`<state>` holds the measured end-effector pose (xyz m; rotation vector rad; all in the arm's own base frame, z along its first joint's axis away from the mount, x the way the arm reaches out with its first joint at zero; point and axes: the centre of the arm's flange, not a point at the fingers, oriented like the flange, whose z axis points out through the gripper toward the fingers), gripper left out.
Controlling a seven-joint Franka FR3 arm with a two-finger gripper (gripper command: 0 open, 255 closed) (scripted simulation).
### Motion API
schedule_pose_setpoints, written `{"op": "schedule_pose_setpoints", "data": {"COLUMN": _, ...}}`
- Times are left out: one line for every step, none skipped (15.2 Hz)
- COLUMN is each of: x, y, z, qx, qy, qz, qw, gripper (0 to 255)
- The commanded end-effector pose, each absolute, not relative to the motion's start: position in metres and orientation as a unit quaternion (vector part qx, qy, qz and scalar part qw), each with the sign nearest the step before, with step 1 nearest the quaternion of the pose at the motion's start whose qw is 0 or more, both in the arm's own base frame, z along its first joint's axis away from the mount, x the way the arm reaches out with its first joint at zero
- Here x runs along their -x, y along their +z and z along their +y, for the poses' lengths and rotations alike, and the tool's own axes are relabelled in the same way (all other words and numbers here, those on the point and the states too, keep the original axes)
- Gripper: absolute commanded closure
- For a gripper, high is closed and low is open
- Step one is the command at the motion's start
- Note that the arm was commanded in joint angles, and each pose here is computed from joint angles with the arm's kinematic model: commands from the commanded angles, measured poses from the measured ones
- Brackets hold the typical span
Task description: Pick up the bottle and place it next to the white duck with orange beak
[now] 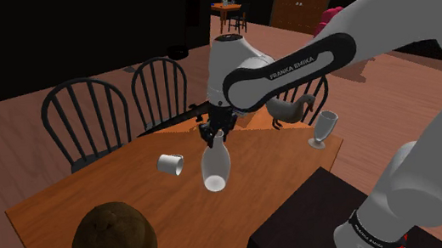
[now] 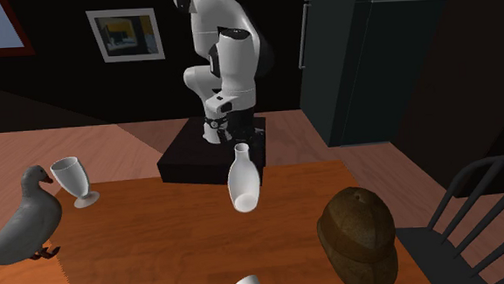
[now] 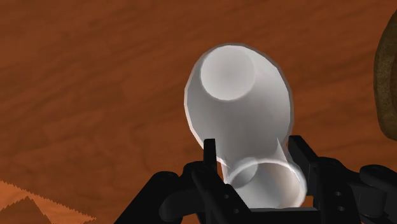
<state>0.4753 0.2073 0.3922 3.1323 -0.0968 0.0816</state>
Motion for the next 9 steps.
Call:
{"op": "schedule_pose_setpoints", "data": {"x": -0.475, "y": 0.404, "z": 0.207, "qx": -0.999, "qy": 0.026, "qz": -0.031, "qw": 0.003, "gripper": 255}}
{"op": "schedule_pose_setpoints", "data": {"x": -0.475, "y": 0.41, "z": 0.207, "qx": -0.999, "qy": 0.026, "qz": -0.031, "qw": 0.003, "gripper": 255}}
{"op": "schedule_pose_setpoints", "data": {"x": -0.475, "y": 0.415, "z": 0.207, "qx": -0.999, "qy": 0.026, "qz": -0.031, "qw": 0.003, "gripper": 255}}
{"op": "schedule_pose_setpoints", "data": {"x": -0.475, "y": 0.42, "z": 0.207, "qx": -0.999, "qy": 0.026, "qz": -0.031, "qw": 0.003, "gripper": 255}}
{"op": "schedule_pose_setpoints", "data": {"x": -0.475, "y": 0.425, "z": 0.207, "qx": -0.999, "qy": 0.026, "qz": -0.031, "qw": 0.003, "gripper": 255}}
{"op": "schedule_pose_setpoints", "data": {"x": -0.475, "y": 0.431, "z": 0.207, "qx": -0.999, "qy": 0.026, "qz": -0.031, "qw": 0.003, "gripper": 255}}
{"op": "schedule_pose_setpoints", "data": {"x": -0.475, "y": 0.436, "z": 0.207, "qx": -0.999, "qy": 0.026, "qz": -0.031, "qw": 0.003, "gripper": 255}}
{"op": "schedule_pose_setpoints", "data": {"x": -0.475, "y": 0.441, "z": 0.207, "qx": -0.999, "qy": 0.026, "qz": -0.031, "qw": 0.003, "gripper": 255}}
{"op": "schedule_pose_setpoints", "data": {"x": -0.475, "y": 0.446, "z": 0.207, "qx": -0.999, "qy": 0.026, "qz": -0.031, "qw": 0.003, "gripper": 255}}
